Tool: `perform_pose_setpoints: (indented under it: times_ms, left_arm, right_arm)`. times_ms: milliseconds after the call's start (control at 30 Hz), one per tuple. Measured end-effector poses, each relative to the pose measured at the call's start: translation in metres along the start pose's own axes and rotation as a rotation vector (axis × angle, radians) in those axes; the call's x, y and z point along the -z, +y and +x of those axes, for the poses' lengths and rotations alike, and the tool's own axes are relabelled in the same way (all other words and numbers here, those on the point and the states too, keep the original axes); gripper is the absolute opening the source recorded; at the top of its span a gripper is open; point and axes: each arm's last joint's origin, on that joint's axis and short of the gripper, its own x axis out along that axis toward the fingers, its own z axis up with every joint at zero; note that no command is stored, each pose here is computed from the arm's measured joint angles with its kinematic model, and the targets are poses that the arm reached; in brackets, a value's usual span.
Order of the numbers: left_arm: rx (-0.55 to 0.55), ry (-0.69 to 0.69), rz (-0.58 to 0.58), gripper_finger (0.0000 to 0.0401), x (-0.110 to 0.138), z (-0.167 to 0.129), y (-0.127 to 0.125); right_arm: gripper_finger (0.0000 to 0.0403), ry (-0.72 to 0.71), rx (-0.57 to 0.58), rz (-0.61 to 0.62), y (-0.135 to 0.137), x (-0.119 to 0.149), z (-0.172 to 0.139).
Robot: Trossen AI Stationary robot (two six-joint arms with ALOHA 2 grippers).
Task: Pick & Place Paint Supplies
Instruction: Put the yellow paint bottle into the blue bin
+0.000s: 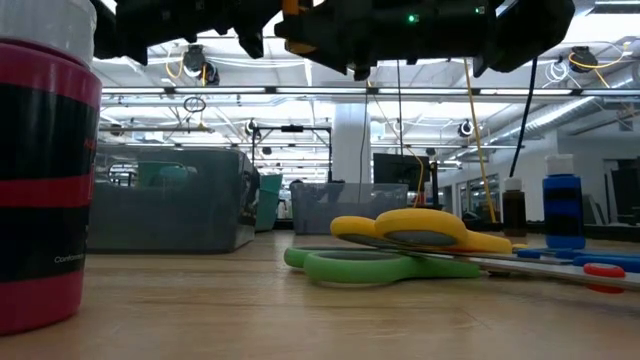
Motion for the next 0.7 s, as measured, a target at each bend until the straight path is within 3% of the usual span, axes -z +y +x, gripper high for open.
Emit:
perform_pose_setpoints:
  times_ms: [133, 333, 567, 700]
  left_arm:
    - [-0.015, 0.007, -0.013, 0.0132, 0.001, 0.000, 0.000]
    - [-0.030, 0.141, -0.078, 0.0212, -0.006, -0.002, 0.002]
    - [-0.211, 0.618, 0.023, 0.0291, -0.083, 0.000, 0.006]
    - [-0.229, 0.787, 0.106, 0.0314, -0.117, 0.016, 0.005]
  right_arm:
    - [0.0112, 0.000, -0.010, -0.024, 0.004, 0.000, -0.001]
    - [0.0106, 0.025, -0.016, 0.006, 0.004, 0.002, -0.001]
    - [0.0118, 0.075, -0.003, 0.043, -0.001, 0.007, 0.000]
    - [0.0114, 0.114, 0.012, 0.064, -0.007, 0.012, 0.001]
